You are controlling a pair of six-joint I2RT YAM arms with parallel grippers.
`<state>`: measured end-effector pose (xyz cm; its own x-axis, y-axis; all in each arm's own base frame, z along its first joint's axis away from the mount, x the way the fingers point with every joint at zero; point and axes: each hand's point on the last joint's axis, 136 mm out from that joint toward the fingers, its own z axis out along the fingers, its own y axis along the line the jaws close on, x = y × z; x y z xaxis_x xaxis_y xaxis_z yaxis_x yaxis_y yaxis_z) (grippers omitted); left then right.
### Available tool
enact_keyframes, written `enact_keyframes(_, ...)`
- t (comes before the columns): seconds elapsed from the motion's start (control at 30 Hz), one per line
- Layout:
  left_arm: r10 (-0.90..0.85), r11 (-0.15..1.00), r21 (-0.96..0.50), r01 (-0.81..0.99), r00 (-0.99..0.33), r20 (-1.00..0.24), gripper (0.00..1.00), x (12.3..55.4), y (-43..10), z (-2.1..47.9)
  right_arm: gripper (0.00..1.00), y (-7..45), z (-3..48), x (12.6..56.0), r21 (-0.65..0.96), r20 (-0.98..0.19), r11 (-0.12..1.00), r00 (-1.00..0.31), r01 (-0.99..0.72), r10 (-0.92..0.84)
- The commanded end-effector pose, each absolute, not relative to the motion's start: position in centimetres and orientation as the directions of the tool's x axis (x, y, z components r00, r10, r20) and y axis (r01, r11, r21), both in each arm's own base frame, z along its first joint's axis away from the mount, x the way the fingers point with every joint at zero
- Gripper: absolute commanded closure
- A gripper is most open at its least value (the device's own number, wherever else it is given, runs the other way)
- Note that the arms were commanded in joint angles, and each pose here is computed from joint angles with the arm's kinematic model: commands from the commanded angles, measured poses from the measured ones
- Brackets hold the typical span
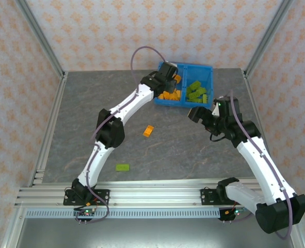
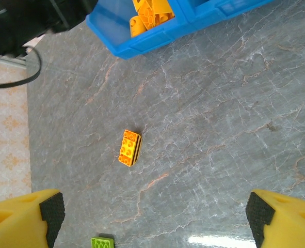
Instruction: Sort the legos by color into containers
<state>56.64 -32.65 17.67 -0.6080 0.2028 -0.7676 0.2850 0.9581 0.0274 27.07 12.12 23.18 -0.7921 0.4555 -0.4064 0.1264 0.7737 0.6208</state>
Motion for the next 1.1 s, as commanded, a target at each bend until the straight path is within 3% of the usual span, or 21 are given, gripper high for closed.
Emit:
enact_keyframes(0.0, 0.196, 0.963, 0.049, 0.265, -0.565, -0.802, 0.54, 57.7, -32.4, 20.1, 0.08, 11.8, 23.9, 26.7, 0.604, -0.427, 0.788, -0.784, 0.124, 0.451)
enact_keyframes(0.13, 0.161, 0.965, 0.013, 0.264, -0.548, -0.821, 0.51, 58.5, -32.9, 20.7, 0.08, 11.8, 24.0, 26.8, 0.61, -0.426, 0.783, -0.78, 0.126, 0.457)
enact_keyframes(0.27, 0.123, 0.965, -0.02, 0.261, -0.517, -0.847, 0.38, 58.5, -32.9, 23.1, 0.08, 11.9, 24.3, 26.8, 0.609, -0.431, 0.784, -0.779, 0.121, 0.456)
enact_keyframes(0.37, 0.096, 0.963, -0.045, 0.265, -0.494, -0.864, 0.34, 58.0, -32.7, 25.6, 0.08, 11.9, 24.4, 26.8, 0.609, -0.432, 0.784, -0.779, 0.12, 0.455)
enact_keyframes(0.63, 0.081, 0.923, -0.135, 0.36, -0.525, -0.847, 0.3, 52.3, -31.8, 32.7, 0.08, 12.0, 24.9, 26.9, 0.606, -0.446, 0.788, -0.773, 0.109, 0.451)
enact_keyframes(0.87, 0.144, 0.922, -0.122, 0.368, -0.618, -0.773, 0.3, 43.7, -26.8, 31.6, 0.08, 12.6, 25.3, 28.3, 0.619, -0.465, 0.78, -0.761, 0.086, 0.452)
enact_keyframes(1.07, 0.197, 0.926, -0.111, 0.361, -0.714, -0.672, 0.31, 37.4, -23.2, 25.0, 0.07, 13.3, 24.7, 29.6, 0.63, -0.455, 0.772, -0.768, 0.08, 0.451)
